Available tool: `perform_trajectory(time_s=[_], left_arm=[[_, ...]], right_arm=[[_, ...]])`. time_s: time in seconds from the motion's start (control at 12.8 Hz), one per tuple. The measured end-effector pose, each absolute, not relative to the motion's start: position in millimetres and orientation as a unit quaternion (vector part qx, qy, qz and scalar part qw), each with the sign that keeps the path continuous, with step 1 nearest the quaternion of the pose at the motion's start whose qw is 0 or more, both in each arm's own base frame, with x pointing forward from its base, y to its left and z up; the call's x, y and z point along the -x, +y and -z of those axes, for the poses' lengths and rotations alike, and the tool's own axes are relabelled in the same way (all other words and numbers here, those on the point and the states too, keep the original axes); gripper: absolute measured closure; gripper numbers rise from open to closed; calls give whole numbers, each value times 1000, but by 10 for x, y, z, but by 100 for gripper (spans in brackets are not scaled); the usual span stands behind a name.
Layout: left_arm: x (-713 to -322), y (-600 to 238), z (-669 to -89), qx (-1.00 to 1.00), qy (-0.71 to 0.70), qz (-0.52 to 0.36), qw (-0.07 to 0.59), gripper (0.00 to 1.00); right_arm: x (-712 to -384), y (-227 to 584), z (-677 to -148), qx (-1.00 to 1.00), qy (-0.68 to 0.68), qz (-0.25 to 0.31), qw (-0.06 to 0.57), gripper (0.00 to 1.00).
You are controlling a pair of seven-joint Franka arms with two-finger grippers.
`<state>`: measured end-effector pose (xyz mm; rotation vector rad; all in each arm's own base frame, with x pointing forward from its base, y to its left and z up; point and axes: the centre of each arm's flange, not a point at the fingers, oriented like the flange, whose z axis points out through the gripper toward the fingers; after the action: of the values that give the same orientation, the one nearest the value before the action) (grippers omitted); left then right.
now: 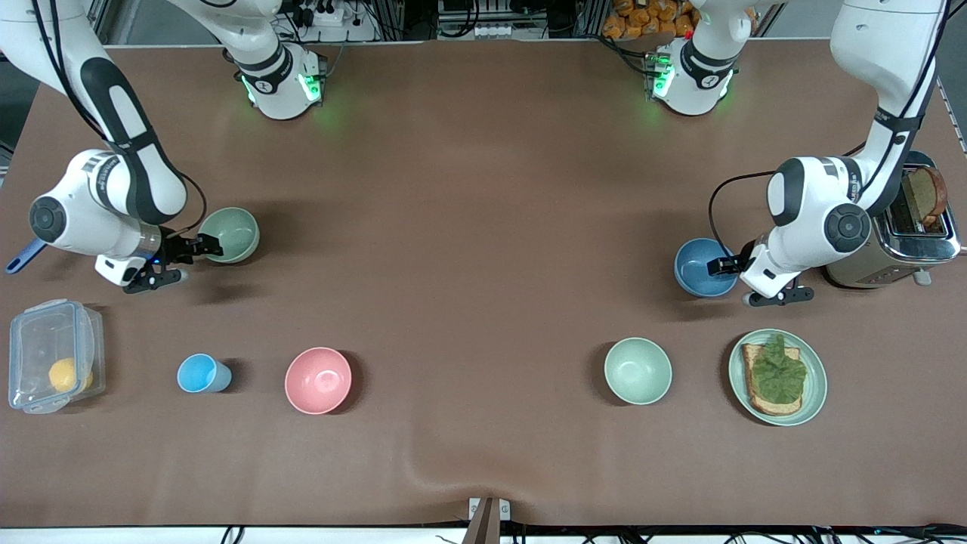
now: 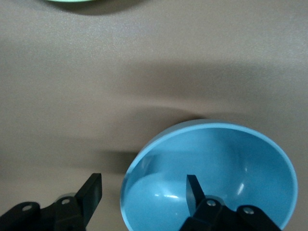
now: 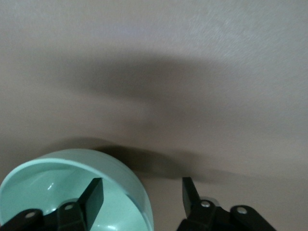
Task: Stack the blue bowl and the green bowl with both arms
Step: 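Lower the right gripper to the green bowl while the left gripper reaches the blue bowl, then grasp the green bowl with the right gripper while the left gripper grasps the blue bowl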
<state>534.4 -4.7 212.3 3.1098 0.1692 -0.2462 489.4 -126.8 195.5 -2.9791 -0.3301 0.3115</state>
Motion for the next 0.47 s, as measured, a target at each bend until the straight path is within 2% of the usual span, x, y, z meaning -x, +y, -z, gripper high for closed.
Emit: perform_trajectory(time_s=[0.08, 0.16, 0.39, 0.47], left_arm=[[-5346, -48, -2115, -995, 54, 79, 9, 33], [-5349, -49, -2106, -995, 54, 80, 9, 46], [-5389, -140, -2129, -996, 46, 75, 9, 80], [-5407, -192, -2148, -996, 41, 73, 9, 91]], right_arm=[[-4875, -1263, -1939, 986, -110, -105, 65, 27], [-4867, -1259, -1932, 986, -111, -106, 65, 35], [-4867, -1248, -1938, 986, -112, -107, 66, 74], [-4872, -1247, -1945, 986, -112, -106, 66, 84]])
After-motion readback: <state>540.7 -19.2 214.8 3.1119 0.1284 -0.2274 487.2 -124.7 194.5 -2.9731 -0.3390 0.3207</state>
